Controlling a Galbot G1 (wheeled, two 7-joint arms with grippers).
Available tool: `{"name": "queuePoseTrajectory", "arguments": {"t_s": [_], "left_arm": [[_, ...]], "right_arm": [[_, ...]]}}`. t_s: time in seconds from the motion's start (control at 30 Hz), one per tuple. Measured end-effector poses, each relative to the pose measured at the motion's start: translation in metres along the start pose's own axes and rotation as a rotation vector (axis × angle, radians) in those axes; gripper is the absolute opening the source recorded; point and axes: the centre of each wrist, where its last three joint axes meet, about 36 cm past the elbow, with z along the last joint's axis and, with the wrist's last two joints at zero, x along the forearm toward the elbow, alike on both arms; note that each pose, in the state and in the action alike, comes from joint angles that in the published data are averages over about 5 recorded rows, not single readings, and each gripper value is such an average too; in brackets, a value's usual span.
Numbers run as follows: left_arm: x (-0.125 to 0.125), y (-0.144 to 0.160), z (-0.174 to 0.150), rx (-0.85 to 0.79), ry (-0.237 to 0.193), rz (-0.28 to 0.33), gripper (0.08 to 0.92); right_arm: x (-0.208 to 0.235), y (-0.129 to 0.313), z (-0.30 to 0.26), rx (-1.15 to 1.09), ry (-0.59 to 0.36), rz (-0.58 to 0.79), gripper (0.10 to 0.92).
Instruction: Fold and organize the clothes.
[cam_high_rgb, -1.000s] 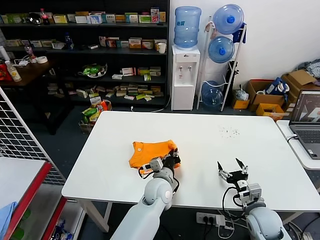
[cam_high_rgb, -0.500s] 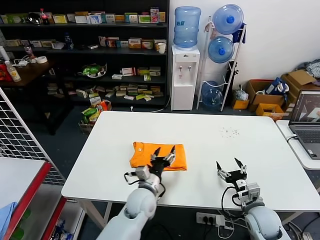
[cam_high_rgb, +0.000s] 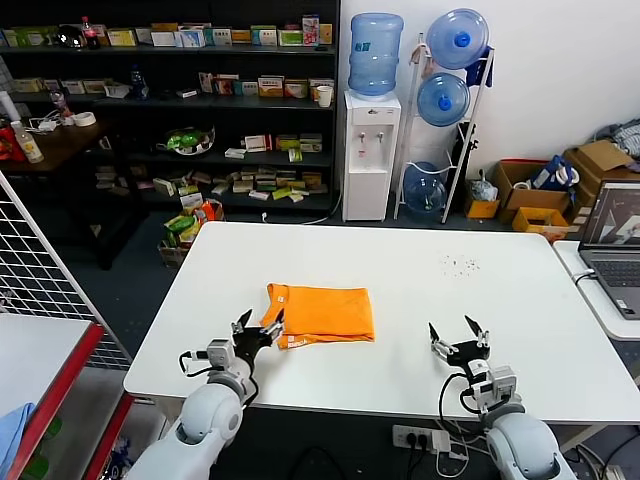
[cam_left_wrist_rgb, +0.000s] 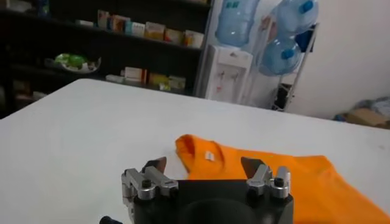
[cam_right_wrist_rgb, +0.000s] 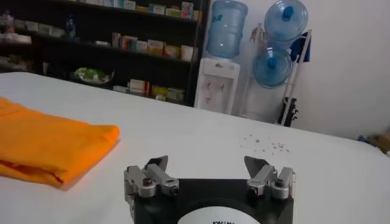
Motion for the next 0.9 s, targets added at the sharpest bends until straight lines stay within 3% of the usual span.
{"name": "queuePoseTrajectory", "arguments": {"t_s": [0.23, 0.37, 0.57, 0.9], "left_arm": [[0.001, 0.014, 0.005, 0.006, 0.048, -0.035, 0.823], [0.005, 0.018, 0.008, -0.01, 0.038, -0.03, 0.823], [0.011, 0.023, 0.016, -0.067, -0.038, -0.014, 0.823], [0.015, 0.035, 0.032, -0.178, -0.211, -0.007, 0.823]], "right_arm": [[0.003, 0.0, 0.0, 0.001, -0.002, 0.001, 0.823], [0.004, 0.0, -0.001, -0.001, -0.01, 0.003, 0.823], [0.003, -0.001, -0.008, -0.019, -0.033, 0.01, 0.823], [0.003, -0.004, -0.014, -0.062, -0.071, 0.042, 0.823]]}}
